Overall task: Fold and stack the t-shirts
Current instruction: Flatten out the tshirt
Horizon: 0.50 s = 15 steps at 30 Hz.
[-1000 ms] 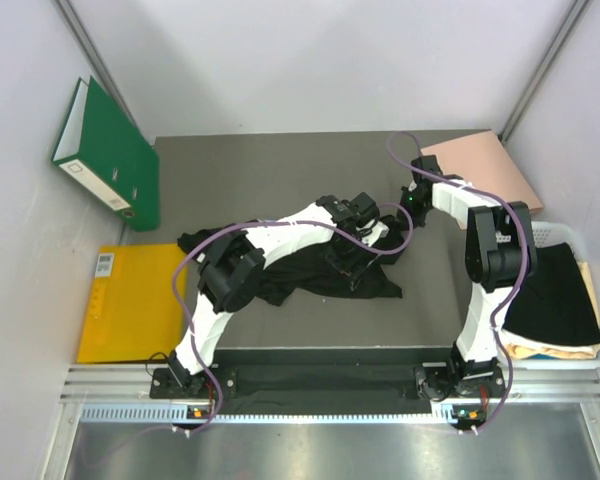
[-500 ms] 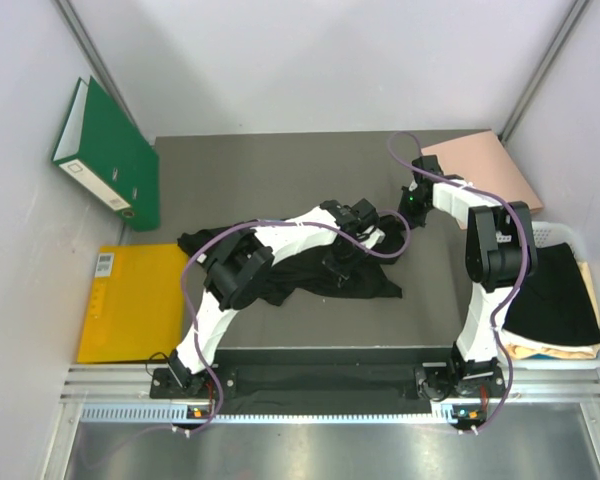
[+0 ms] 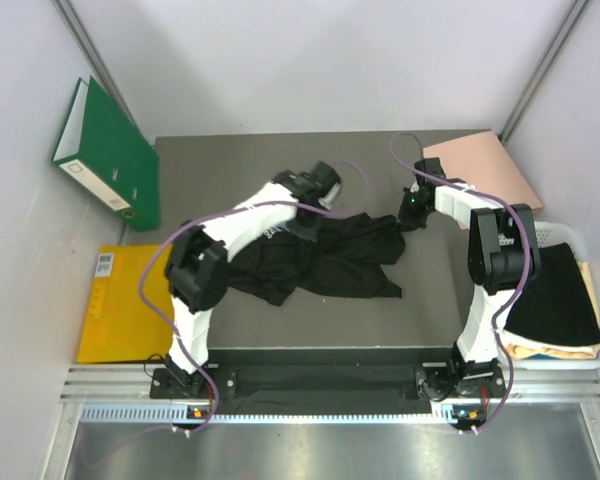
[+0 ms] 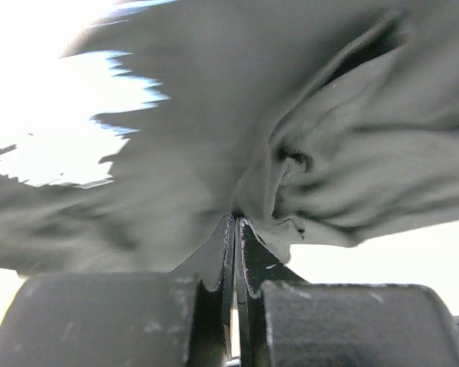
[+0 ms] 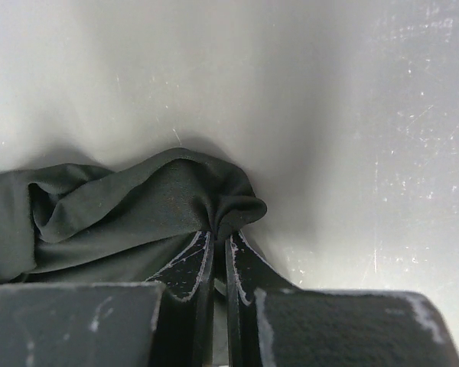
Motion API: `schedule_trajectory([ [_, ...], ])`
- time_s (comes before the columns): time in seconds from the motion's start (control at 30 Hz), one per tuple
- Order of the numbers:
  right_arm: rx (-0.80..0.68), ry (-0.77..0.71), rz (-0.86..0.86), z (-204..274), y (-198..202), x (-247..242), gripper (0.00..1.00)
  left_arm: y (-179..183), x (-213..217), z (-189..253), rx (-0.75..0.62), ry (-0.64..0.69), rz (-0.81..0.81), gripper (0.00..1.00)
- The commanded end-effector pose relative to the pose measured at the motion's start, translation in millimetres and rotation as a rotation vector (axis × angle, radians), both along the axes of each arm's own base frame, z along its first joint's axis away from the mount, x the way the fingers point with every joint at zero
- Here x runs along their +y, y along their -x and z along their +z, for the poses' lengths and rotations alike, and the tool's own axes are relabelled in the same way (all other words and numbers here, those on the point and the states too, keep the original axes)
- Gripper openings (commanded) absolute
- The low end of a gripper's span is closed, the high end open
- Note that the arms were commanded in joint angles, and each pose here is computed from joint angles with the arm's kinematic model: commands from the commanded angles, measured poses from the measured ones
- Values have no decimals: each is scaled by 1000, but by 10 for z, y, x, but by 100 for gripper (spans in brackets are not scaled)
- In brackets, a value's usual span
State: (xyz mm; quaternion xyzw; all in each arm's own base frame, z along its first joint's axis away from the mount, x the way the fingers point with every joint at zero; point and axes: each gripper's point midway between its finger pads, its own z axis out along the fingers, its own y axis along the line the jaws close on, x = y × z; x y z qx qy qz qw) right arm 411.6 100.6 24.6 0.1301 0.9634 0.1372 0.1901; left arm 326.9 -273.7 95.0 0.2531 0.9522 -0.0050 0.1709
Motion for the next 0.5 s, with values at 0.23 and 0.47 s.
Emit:
schedule_trajectory([
  [0.23,-33,-6,7,60,-16,-46,3,-409,879,-161,86,36,280,28],
  [0.47,-34,-6,6,56,-11,-53,3,-404,748,-190,110,94,263,79],
])
